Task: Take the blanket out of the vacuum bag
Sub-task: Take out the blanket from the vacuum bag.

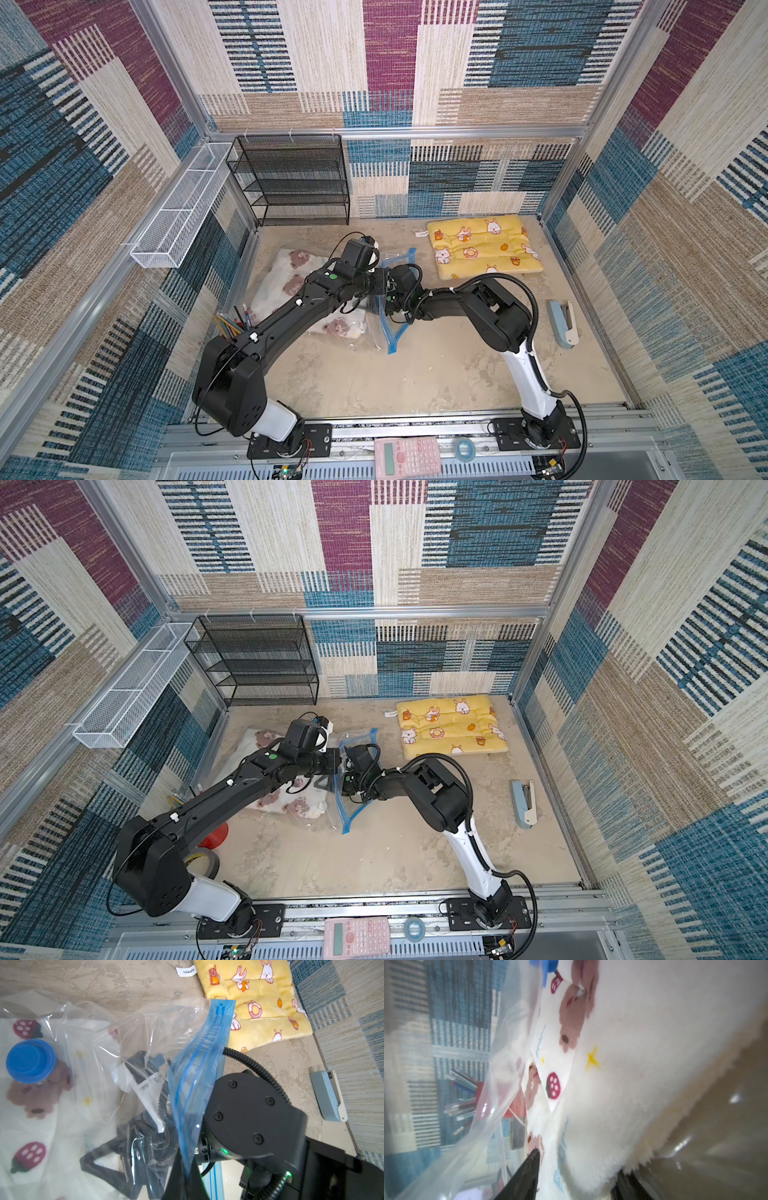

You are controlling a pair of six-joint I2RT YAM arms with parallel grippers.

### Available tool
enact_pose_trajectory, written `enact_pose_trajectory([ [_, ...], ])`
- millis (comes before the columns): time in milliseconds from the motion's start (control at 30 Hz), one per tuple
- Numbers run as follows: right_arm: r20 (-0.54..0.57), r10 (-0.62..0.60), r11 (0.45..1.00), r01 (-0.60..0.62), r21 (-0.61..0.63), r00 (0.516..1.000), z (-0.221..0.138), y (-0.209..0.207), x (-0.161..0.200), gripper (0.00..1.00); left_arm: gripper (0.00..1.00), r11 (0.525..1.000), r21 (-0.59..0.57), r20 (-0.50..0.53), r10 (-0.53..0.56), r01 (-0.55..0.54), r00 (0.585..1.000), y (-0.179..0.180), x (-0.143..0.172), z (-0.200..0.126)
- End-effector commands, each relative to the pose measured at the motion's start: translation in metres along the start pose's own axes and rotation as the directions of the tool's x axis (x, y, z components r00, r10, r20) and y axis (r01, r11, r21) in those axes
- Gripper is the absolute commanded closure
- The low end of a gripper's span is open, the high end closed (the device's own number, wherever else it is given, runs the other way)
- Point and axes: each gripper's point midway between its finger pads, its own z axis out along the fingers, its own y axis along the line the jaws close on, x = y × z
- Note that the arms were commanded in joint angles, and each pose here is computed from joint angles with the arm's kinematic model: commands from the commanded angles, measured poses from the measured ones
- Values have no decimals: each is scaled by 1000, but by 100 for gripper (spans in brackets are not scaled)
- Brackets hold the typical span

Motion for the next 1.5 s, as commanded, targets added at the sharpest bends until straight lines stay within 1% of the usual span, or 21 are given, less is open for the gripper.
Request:
enact_pose_trajectory([
  [0,-19,33,998,-34,-47,999,2,10,2,51,100,999,40,44,19,-20,999,-8,-10,-5],
  [67,-12,31,999,-31,-45,999,1,10,0,57,100,999,37,48,21,-23,999,-8,-10,-5],
  [233,8,25,998,-25,-60,1000,0,14,-4,77,100,999,34,47,18,-20,999,-7,-10,-4],
  [333,37,17,998,-15,-62,999,-5,18,-9,86,100,1000,26,40,13,-14,999,-5,-8,-2],
  [533,63,-4,995,10,-98,998,-22,37,-14,97,100,1000,-12,34,17,-17,999,2,-7,0],
  [733,65,-4,985,16,-172,998,-39,61,-12,99,100,999,-34,22,17,-17,1000,6,-5,2],
  [833,75,-3,984,16,-180,997,-47,65,-13,99,100,999,-36,20,18,-17,1000,6,-5,3],
  [1033,94,2,983,15,-181,996,-65,67,-19,99,100,999,-42,13,19,-19,1000,8,-3,4],
  [1200,89,-14,981,31,-191,996,-74,73,-18,100,100,999,-42,14,19,-18,1000,7,-4,4],
  [1467,108,-21,989,37,-145,994,-85,64,-18,100,100,999,-43,14,20,-19,1000,7,-4,4],
])
